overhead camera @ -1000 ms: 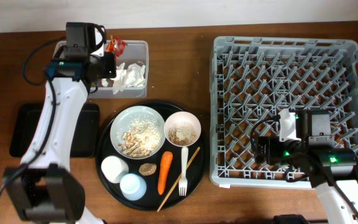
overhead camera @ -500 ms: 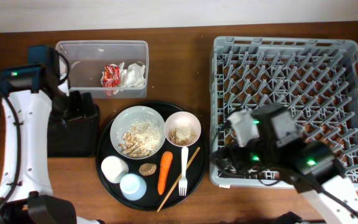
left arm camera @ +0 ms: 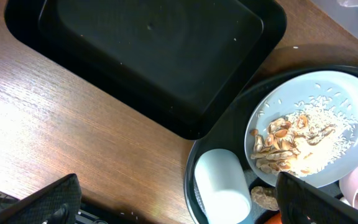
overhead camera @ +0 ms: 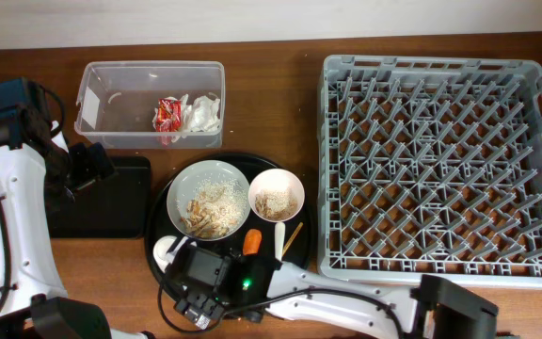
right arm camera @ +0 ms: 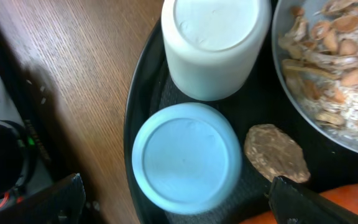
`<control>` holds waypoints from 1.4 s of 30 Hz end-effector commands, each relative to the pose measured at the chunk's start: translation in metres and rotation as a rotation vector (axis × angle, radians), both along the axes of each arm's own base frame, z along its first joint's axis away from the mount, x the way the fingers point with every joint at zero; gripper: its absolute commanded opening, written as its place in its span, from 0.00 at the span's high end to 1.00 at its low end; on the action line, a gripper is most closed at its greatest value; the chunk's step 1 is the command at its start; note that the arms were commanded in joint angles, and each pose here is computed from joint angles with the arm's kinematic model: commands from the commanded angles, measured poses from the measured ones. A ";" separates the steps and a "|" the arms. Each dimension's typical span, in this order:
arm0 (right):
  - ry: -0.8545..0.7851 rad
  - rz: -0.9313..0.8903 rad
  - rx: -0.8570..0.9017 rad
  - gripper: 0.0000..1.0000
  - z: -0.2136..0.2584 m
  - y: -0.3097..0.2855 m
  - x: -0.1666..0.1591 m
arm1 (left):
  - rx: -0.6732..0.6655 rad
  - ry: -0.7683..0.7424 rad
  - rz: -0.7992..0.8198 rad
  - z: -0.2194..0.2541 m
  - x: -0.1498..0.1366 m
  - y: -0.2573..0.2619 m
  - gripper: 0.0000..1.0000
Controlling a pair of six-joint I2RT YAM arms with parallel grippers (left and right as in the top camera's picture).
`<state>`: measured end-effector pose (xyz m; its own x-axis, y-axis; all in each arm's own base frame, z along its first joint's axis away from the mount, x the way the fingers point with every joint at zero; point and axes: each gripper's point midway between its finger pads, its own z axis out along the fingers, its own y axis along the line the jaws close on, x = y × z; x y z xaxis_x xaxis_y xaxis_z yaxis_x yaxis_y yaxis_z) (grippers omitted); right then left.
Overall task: Sort waste into correct bins and load items into the dishwasher rack
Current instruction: 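Grasp the white cup with the right gripper and place it in the rack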
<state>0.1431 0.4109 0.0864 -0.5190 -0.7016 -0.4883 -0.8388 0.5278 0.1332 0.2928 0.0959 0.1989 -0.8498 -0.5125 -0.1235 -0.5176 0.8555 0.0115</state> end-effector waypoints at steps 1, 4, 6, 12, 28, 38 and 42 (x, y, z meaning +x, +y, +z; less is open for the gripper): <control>-0.051 -0.023 -0.018 0.02 -0.008 0.006 0.007 | 0.008 -0.019 0.011 0.006 -0.003 0.000 0.01; -0.065 -0.032 -0.032 0.03 -0.021 0.009 0.011 | 0.008 -0.019 0.011 0.006 -0.003 0.000 0.01; -0.066 -0.033 -0.035 0.11 -0.025 0.010 0.012 | 0.008 -0.019 0.011 0.006 -0.003 0.000 0.01; -0.096 -0.052 -0.038 0.40 -0.023 0.009 0.018 | 0.008 -0.019 0.011 0.006 -0.003 0.000 0.01; -0.155 -1.013 -0.057 0.41 0.128 -0.334 0.185 | 0.008 -0.022 0.012 0.006 -0.002 0.000 0.01; -0.013 -2.058 -0.161 0.43 0.107 -0.646 0.086 | 0.006 -0.026 0.011 0.006 -0.001 0.000 0.01; 0.048 -2.129 -0.262 0.44 0.083 -0.665 0.079 | 0.006 -0.026 0.013 0.006 -0.001 0.000 0.01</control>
